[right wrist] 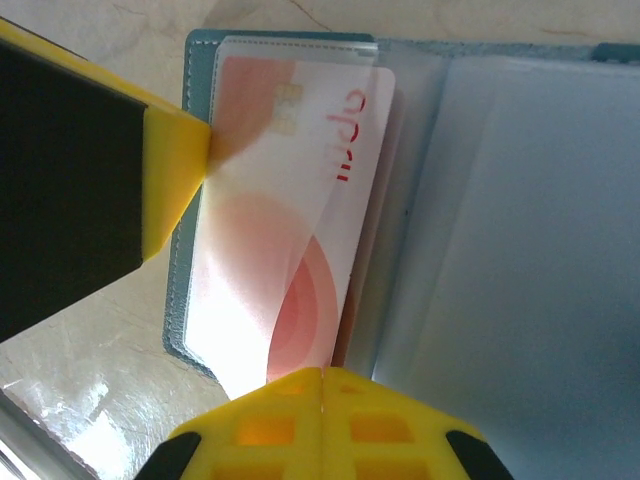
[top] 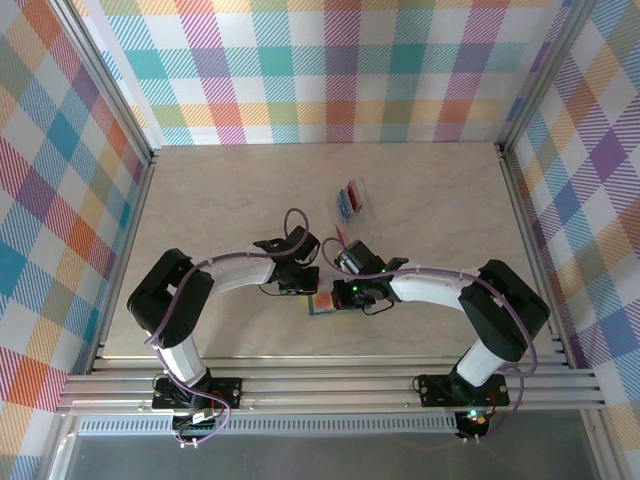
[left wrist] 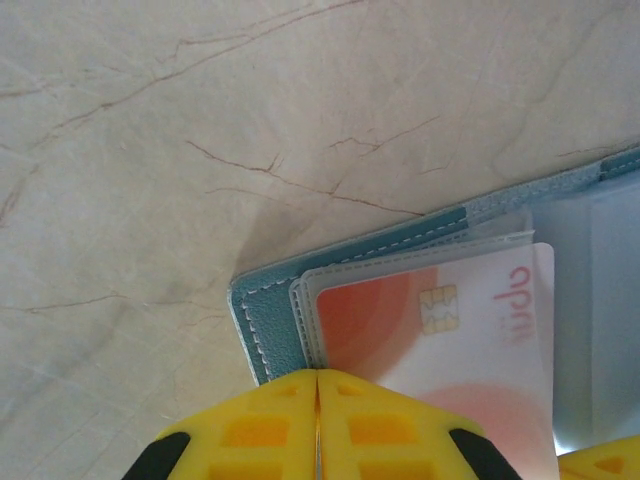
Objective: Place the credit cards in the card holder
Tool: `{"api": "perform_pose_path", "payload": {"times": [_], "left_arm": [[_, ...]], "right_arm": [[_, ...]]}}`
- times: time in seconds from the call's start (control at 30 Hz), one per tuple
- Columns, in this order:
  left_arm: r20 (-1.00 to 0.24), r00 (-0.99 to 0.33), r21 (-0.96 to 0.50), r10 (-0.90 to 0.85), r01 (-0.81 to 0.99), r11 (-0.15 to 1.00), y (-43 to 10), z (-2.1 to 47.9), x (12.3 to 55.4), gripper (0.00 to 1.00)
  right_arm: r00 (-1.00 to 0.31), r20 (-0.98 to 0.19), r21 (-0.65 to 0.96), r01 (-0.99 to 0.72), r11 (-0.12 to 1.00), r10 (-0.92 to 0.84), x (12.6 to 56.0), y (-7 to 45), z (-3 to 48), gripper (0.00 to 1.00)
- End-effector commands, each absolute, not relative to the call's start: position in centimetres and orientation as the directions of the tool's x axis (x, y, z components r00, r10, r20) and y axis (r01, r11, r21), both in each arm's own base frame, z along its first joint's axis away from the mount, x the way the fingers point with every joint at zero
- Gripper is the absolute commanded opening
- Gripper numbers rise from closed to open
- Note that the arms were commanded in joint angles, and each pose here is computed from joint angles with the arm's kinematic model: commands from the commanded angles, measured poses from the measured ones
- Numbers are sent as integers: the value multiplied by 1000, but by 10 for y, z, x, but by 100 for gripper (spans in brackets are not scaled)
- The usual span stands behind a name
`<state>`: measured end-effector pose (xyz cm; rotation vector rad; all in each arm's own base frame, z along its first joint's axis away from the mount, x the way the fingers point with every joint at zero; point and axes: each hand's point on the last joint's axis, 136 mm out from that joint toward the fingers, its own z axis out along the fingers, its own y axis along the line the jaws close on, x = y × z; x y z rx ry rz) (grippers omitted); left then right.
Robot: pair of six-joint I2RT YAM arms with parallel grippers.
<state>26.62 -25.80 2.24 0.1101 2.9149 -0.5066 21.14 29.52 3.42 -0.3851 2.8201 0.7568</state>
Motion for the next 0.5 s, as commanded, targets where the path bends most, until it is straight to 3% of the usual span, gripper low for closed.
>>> {"api": "perform_pose_path", "payload": {"times": [0.0,0.2,0.47], "left_arm": [[-177,-982,-303,70,122,945,-253,19,265,9],[-167,-983,-330,80,133,935,-257,11,261,9],[-144,-986,-334,87,131,933,-254,1,259,9]], "right_arm": [[-939,-272,480,-322,816,-211,212,305,42,1],[-936,-287,439,-318,840,-204,211,292,50,27],[-914,-344,322,-328,888,-213,215,264,74,45]]}}
